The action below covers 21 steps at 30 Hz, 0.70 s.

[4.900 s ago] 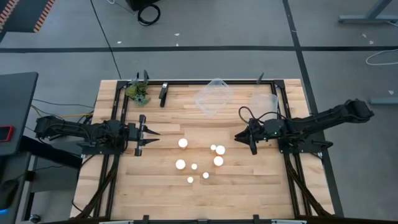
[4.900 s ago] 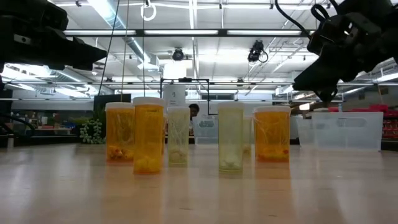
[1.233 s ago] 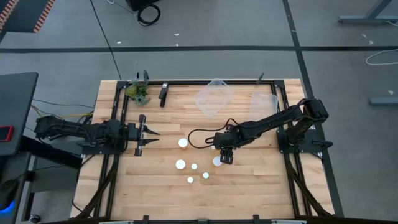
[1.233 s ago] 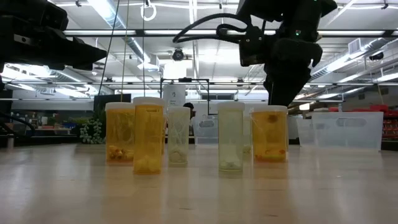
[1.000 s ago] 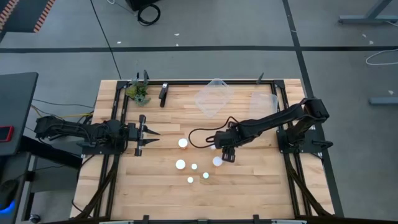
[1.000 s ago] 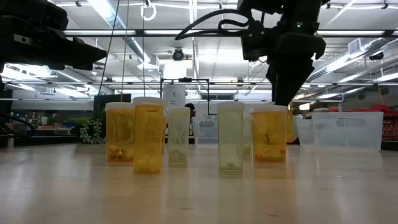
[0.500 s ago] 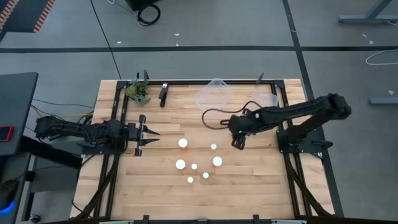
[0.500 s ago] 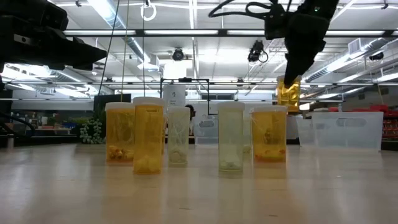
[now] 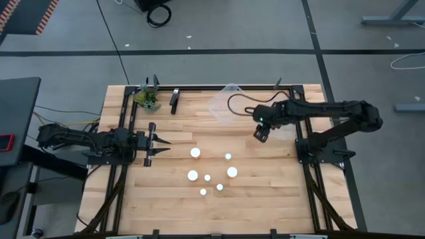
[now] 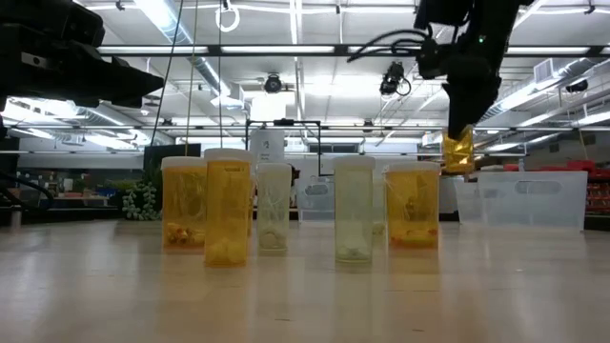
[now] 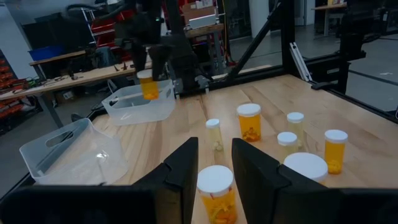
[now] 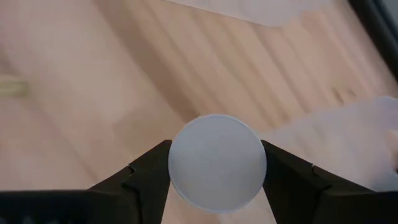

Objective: Pick and place medicine bottles into bin by pill shape (circle, oval)
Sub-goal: Put the big orange pill bottle into the right transparent bin

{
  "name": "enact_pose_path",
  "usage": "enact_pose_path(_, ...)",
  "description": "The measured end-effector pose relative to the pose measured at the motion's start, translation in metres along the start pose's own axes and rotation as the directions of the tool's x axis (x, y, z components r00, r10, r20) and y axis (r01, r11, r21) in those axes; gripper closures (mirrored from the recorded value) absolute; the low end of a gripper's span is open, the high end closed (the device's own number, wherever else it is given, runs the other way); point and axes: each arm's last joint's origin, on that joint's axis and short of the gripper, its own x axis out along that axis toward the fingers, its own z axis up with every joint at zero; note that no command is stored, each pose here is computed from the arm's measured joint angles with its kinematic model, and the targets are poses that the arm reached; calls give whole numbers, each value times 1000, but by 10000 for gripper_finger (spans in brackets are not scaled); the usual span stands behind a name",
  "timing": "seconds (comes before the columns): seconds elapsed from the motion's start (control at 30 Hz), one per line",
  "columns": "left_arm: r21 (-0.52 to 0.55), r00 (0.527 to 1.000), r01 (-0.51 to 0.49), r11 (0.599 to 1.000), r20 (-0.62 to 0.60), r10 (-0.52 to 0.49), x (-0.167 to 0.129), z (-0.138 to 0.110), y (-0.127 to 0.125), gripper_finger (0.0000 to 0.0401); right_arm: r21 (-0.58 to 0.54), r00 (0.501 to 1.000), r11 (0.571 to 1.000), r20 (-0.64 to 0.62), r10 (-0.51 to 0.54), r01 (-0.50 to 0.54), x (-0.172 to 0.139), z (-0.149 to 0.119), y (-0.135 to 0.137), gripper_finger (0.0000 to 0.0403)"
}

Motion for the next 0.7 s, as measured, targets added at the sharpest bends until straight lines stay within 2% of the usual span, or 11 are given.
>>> enact_pose_path(0.33, 0, 1000, 0, 1000, 0, 0, 0, 0, 0, 294, 61, 996, 994, -20, -89, 90, 0, 7, -58, 174)
enact_pose_path(0.5, 0, 1000, 0, 1000, 0, 0, 0, 0, 0, 294, 147, 996, 985, -8, -90, 90, -5, 5, -86, 172)
enact_pose_path(0.7, 0, 1000, 0, 1000, 0, 0, 0, 0, 0, 294, 187, 994, 977, 7, -108, 105, -2, 7, -107, 170)
